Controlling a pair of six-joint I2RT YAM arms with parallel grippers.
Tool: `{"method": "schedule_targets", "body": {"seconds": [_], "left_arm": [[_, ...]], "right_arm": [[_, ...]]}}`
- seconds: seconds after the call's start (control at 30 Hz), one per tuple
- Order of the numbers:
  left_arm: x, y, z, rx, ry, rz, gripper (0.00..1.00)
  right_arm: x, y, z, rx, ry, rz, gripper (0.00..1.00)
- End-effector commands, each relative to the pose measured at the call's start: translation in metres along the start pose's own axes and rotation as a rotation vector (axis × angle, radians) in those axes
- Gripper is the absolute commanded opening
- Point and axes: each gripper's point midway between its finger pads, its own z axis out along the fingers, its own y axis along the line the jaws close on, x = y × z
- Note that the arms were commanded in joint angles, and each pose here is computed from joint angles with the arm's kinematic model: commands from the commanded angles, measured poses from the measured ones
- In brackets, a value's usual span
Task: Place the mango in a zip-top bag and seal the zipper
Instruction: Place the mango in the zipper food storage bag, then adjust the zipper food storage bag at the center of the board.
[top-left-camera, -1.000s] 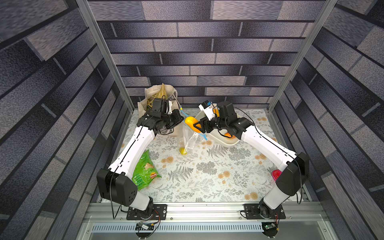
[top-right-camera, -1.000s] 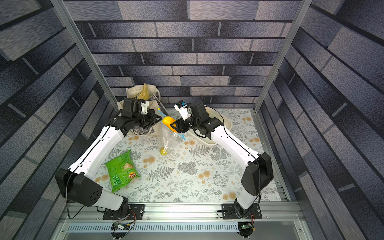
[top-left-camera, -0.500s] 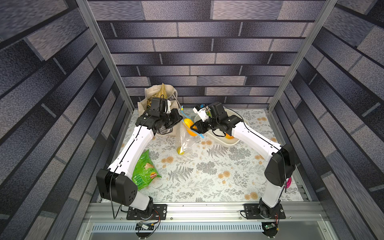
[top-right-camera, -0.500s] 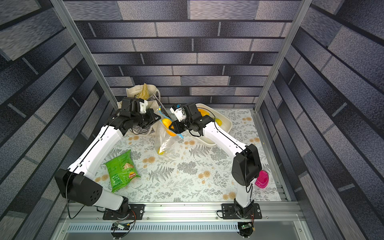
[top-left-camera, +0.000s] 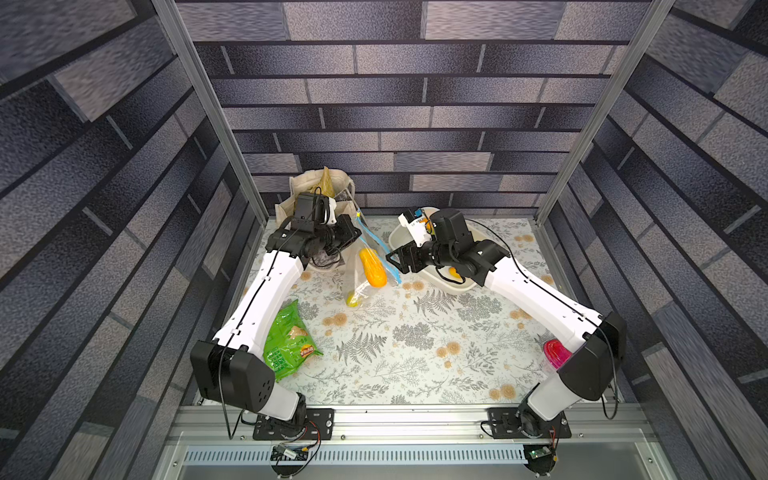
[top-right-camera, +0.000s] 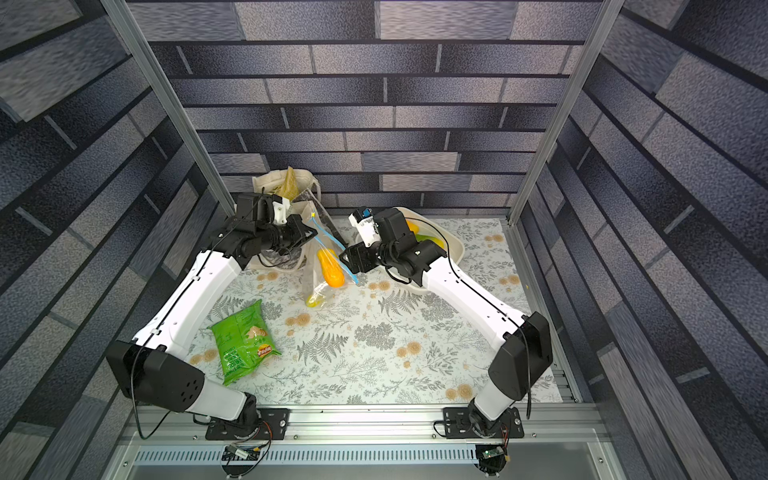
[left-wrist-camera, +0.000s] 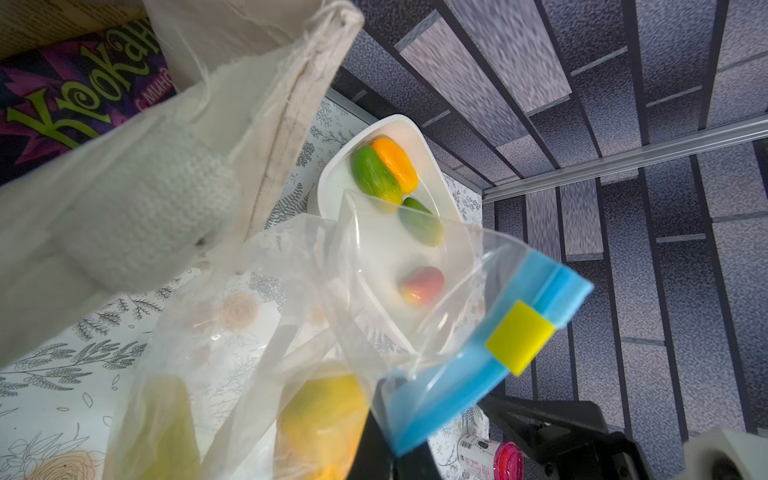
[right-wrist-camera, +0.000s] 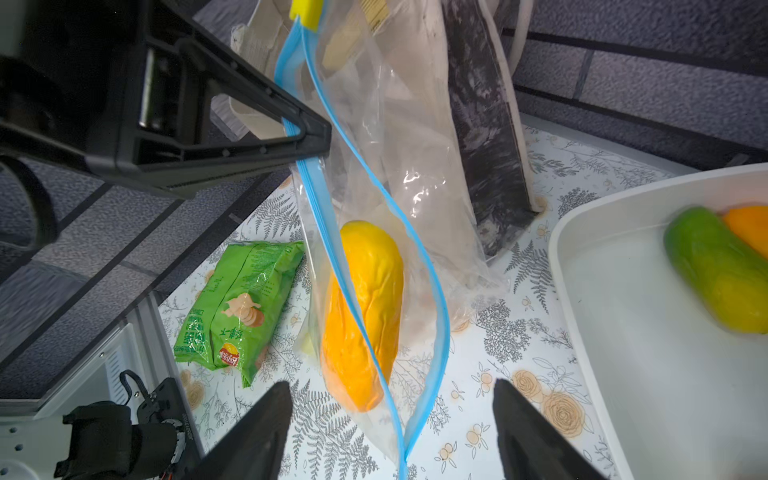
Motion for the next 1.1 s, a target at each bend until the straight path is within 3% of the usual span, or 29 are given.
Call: {"method": "schedule_targets", "body": {"seconds": [0.0, 0.17, 0.27, 0.4, 0.67, 0.9, 1.07], "left_arm": [[-0.003, -0.018, -0.022, 0.054, -0.044, 0.047, 0.00], [0.001, -0.017, -0.016, 0.070, -0.026, 0.032, 0.00], [0.000, -0.017, -0.016, 0.067, -0.027, 0.030, 0.00], [0.000, -0.022, -0.011, 0.078, -0.018, 0.032, 0.00], [0.001, -0.024, -0.006, 0.064, -0.012, 0.039, 0.00], [-0.003, -0.023, -0.009, 0.043, -0.027, 0.039, 0.00], [-0.007, -0.021, -0.021, 0.025, -0.052, 0.049, 0.00]], "right_arm": [[0.008, -0.006, 0.024, -0.010, 0.054, 0.084, 0.80], [0.020, 0.018, 0.058, -0.195, 0.094, 0.162, 0.74], [0.022, 0.017, 0.061, -0.182, 0.107, 0.162, 0.65], [0.017, 0.018, 0.058, -0.174, 0.117, 0.143, 0.44], [0.011, 0.008, 0.036, -0.077, 0.098, 0.097, 0.18], [-0.003, 0.008, 0.019, -0.030, 0.111, 0.049, 0.03], [-0.018, 0.012, -0.011, 0.007, 0.092, 0.019, 0.00]]}}
